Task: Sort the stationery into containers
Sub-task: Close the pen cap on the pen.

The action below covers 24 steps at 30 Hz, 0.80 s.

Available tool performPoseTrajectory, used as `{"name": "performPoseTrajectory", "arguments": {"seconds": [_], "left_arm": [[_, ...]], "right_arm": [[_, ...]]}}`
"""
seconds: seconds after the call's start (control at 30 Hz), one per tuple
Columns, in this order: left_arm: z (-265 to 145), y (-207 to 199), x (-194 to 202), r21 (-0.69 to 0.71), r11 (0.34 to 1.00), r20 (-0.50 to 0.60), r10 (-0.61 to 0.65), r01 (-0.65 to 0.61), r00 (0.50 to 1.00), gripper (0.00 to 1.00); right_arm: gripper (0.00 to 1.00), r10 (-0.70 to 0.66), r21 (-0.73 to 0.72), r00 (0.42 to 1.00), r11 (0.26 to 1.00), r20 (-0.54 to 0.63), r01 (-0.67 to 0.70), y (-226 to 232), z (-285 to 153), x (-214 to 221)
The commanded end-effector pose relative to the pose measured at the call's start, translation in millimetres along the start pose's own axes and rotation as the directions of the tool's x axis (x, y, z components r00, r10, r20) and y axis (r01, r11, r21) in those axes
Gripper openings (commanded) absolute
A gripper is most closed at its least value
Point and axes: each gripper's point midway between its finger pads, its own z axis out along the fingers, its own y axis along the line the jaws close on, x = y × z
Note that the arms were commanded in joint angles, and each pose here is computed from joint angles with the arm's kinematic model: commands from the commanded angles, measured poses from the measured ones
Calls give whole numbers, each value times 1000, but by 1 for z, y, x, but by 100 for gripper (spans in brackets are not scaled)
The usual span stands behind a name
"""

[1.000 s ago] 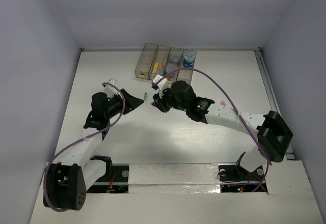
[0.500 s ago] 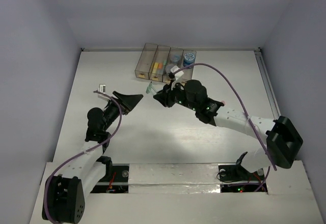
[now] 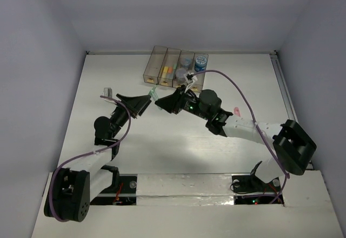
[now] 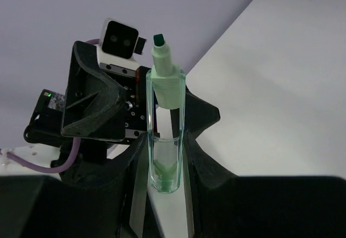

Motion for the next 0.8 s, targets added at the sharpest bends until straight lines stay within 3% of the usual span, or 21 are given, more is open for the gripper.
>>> {"name": "performPoseTrajectory", "arguments": {"seconds": [0.0,0.77], "left_arm": [[-3,-35,0,153,988,0,16,-16,1000,89],[-6,-56,-1,255,967,1,-29,28,1000,88]], "right_arm": [[7,35,-93,996,995,78,-28,23,3,-21],[7,70,-40,997,997,-12,-71,-9,5,22]]}}
